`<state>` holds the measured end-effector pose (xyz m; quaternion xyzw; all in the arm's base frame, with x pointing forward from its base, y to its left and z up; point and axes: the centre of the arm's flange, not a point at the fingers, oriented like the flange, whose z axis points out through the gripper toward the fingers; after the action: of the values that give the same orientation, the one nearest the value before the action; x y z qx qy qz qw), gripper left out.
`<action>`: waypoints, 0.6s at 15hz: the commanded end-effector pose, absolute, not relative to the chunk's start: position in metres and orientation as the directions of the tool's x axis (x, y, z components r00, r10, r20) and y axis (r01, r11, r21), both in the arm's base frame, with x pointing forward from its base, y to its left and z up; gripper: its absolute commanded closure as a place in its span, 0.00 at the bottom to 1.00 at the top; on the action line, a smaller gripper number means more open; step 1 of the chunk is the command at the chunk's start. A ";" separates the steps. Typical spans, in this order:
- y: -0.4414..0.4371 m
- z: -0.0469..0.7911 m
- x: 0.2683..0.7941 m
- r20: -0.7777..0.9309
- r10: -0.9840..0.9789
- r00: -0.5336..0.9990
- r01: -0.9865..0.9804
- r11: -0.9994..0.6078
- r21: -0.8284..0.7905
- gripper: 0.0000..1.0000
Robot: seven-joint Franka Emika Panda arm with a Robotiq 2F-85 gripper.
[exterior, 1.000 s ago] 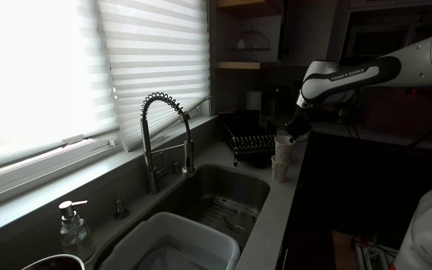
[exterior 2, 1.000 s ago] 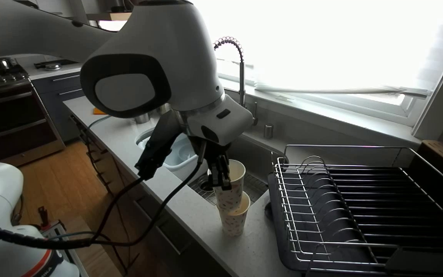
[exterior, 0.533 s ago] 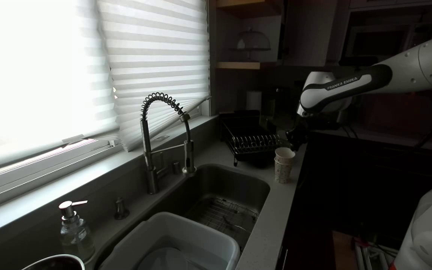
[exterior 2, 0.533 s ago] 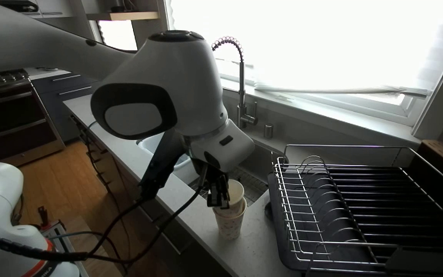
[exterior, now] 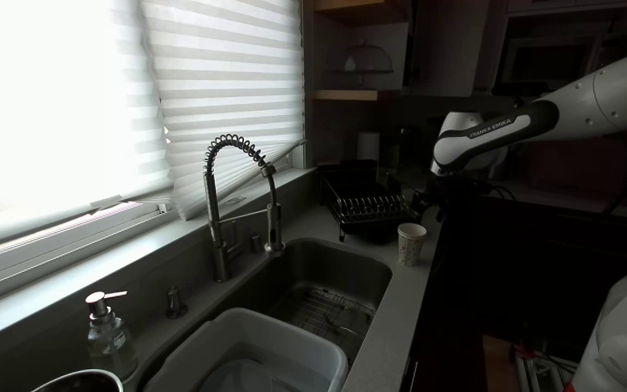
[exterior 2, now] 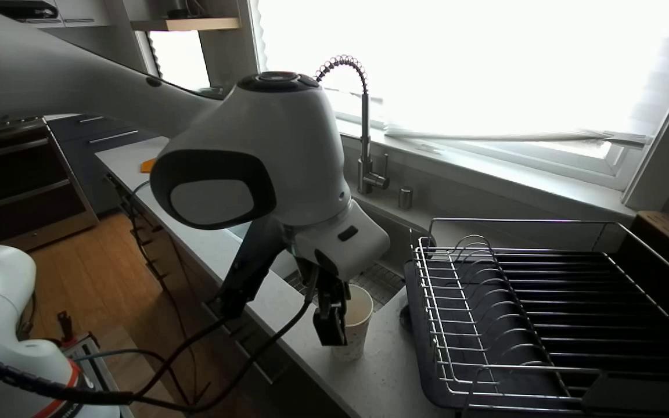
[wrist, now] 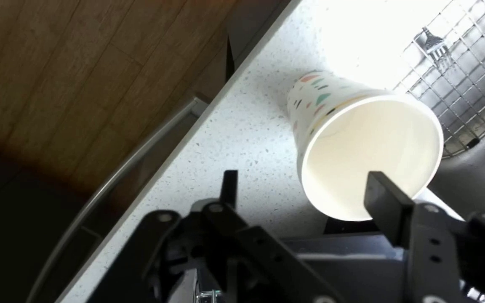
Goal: Stack the cups then flip them over and hang them on the plate rack
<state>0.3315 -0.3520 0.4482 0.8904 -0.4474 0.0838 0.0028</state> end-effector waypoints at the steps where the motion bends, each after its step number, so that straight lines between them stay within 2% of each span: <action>1: -0.361 0.432 0.324 0.147 -0.792 0.593 -0.793 -0.606 -0.063 0.00; 8: -0.377 0.405 0.318 0.097 -0.813 0.573 -0.814 -0.579 -0.041 0.00; 9: -0.379 0.402 0.318 0.091 -0.817 0.569 -0.818 -0.574 -0.043 0.10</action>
<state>0.3212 -0.3697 0.4174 0.8867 -0.4594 0.0521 0.0049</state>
